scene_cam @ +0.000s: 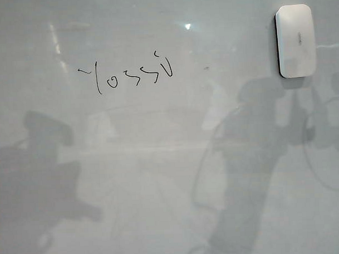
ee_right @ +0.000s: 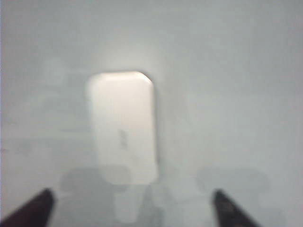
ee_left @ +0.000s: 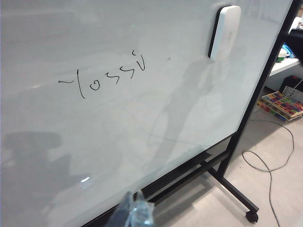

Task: Grab the whiteboard eraser that is attached to the surface of the whiteboard and use it to clean the writing on the whiteboard.

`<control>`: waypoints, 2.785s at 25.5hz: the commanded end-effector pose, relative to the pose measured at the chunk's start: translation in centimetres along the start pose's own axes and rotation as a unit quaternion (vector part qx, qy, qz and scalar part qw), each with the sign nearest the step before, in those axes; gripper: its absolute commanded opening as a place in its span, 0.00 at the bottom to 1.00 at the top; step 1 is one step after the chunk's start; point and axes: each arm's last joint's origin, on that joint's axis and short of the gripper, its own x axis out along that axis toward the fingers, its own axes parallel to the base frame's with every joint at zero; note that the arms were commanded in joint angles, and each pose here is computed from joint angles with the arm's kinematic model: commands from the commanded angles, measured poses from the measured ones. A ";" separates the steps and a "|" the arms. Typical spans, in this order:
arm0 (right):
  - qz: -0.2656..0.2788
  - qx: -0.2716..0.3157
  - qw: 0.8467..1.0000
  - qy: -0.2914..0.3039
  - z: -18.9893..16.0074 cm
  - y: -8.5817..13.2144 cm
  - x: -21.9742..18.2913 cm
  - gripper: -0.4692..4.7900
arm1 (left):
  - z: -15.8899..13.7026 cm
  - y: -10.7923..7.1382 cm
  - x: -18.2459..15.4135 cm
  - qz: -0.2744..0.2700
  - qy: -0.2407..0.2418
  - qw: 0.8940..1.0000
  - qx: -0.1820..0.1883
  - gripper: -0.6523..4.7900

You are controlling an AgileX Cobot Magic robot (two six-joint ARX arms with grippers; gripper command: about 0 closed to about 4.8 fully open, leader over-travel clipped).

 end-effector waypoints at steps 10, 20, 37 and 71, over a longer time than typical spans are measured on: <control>0.044 -0.017 0.997 -0.056 -2.6 2.5 6.5 0.99 | 0.2 0.0 0.0 0.000 -0.005 1.000 0.005 0.11; 0.019 -0.037 0.998 -0.038 -2.6 2.9 10.0 0.99 | 0.2 0.0 0.0 -0.003 -0.006 1.000 0.006 0.11; 0.025 -0.037 0.999 -0.011 -2.9 3.9 12.5 0.37 | 0.2 -0.1 -0.1 -0.003 -0.006 1.000 0.006 0.11; 0.178 -0.116 0.977 0.015 -4.7 23.6 16.1 0.37 | 0.3 0.2 -0.1 0.046 -0.010 0.999 0.011 0.11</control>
